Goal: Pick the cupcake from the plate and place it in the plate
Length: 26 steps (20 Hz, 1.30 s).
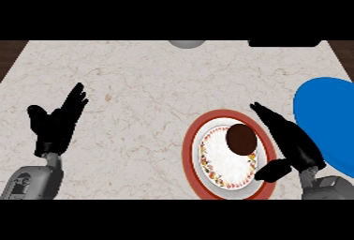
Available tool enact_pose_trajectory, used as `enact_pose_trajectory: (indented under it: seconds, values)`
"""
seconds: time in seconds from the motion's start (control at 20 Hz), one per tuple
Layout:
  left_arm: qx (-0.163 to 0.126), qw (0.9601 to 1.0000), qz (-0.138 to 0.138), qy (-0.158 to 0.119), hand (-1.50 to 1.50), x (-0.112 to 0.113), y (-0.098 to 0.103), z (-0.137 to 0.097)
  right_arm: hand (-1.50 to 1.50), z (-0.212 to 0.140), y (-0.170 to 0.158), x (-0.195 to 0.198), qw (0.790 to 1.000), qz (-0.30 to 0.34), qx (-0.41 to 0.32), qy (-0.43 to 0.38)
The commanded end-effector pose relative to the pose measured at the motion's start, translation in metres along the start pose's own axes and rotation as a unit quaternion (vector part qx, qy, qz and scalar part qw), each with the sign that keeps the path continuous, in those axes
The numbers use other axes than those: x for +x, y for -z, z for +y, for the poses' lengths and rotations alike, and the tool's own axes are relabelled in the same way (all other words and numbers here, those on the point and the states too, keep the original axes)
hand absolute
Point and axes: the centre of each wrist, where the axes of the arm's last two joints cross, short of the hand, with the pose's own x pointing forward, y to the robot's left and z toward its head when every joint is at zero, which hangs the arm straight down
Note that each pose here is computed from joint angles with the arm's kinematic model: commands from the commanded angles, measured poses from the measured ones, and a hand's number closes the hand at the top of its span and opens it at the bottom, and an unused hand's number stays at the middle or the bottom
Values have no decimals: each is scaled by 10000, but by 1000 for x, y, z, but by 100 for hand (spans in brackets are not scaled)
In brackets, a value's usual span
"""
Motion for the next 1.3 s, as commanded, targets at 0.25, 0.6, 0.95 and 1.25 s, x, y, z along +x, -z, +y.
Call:
enact_pose_trajectory:
  seconds: [0.25,0.6,0.95,1.25]
  values:
    - [-56,9999,2,91,0,0,5,0,-150,22,17,25,9990,273,244,-243]
    - [8,10000,-12,70,0,-11,8,-3,-150,32,42,12,9982,308,270,-430]
    - [-32,10000,-40,46,0,-18,-11,13,150,45,46,11,9942,194,882,-586]
    - [-24,10000,73,-6,0,-6,3,-8,150,44,52,32,9935,-329,891,-630]
